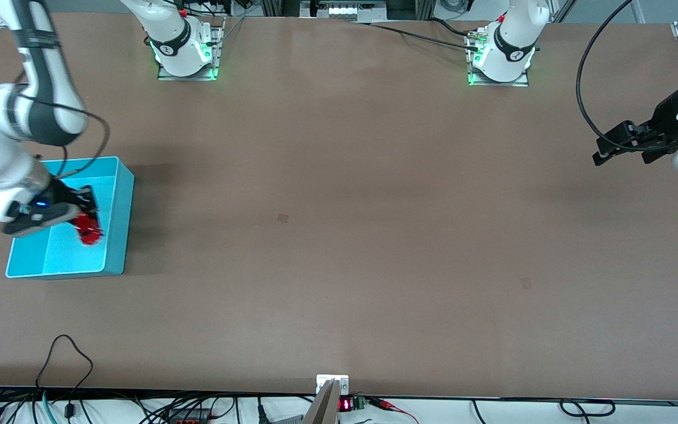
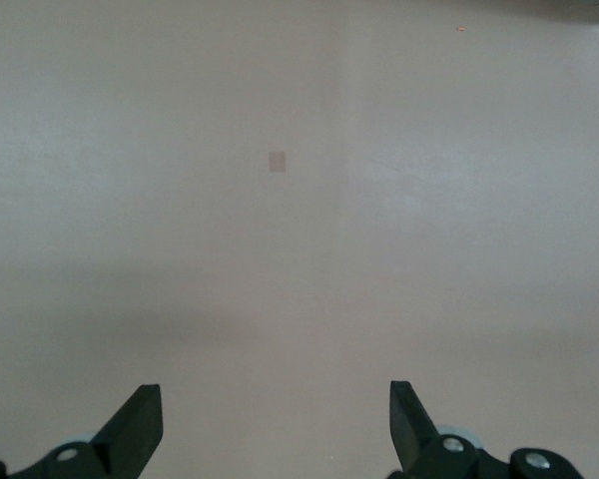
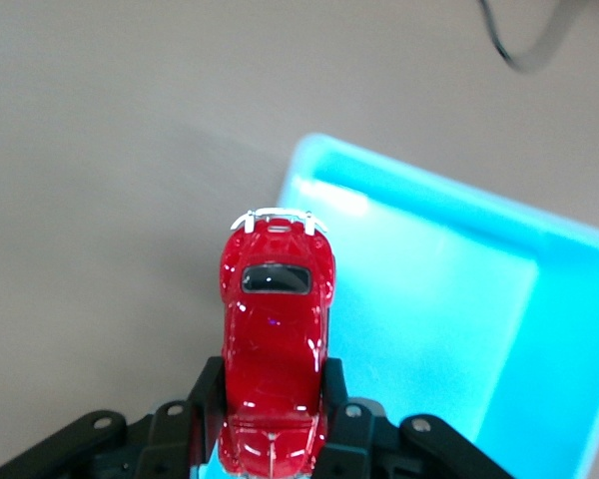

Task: Wind red beetle toy and store in blue box
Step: 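Lift the car with the right gripper and carry it over the cyan box, then lower the car into the box and open the right gripper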

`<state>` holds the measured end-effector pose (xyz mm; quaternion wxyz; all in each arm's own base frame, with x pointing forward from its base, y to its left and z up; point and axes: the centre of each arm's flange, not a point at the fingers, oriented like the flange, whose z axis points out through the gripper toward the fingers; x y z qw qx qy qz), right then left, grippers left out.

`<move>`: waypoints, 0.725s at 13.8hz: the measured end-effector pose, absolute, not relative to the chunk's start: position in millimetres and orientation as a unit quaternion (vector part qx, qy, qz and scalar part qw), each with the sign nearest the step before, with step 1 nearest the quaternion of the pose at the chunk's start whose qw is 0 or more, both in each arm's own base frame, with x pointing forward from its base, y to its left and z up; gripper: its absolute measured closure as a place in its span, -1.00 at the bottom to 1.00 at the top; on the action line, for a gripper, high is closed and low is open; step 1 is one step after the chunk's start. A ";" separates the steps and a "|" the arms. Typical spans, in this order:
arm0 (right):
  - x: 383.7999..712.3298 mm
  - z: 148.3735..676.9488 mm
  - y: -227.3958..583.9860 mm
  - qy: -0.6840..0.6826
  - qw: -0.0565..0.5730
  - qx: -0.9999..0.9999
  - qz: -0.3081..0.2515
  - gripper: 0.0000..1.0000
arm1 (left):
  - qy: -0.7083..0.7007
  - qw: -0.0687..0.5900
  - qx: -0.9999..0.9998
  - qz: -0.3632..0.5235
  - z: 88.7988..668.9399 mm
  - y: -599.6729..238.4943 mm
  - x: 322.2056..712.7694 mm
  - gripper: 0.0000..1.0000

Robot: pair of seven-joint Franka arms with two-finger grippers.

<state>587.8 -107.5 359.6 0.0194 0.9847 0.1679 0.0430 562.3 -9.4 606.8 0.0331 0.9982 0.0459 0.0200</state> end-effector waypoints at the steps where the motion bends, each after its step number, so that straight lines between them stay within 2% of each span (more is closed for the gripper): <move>1: 582.0 357.6 -130.5 0.137 0.018 0.990 0.038 0.15 | 0.046 0.033 0.998 0.020 606.8 -8.9 562.3 -1.00; 4: 568.9 337.9 -164.1 0.062 0.015 0.998 0.015 0.15 | 0.049 0.033 0.998 0.020 606.6 -6.0 562.3 -1.00; 10: 551.6 240.1 -168.3 0.029 0.011 0.999 -0.026 0.15 | 0.053 0.033 0.998 0.015 603.5 -1.0 561.6 -1.00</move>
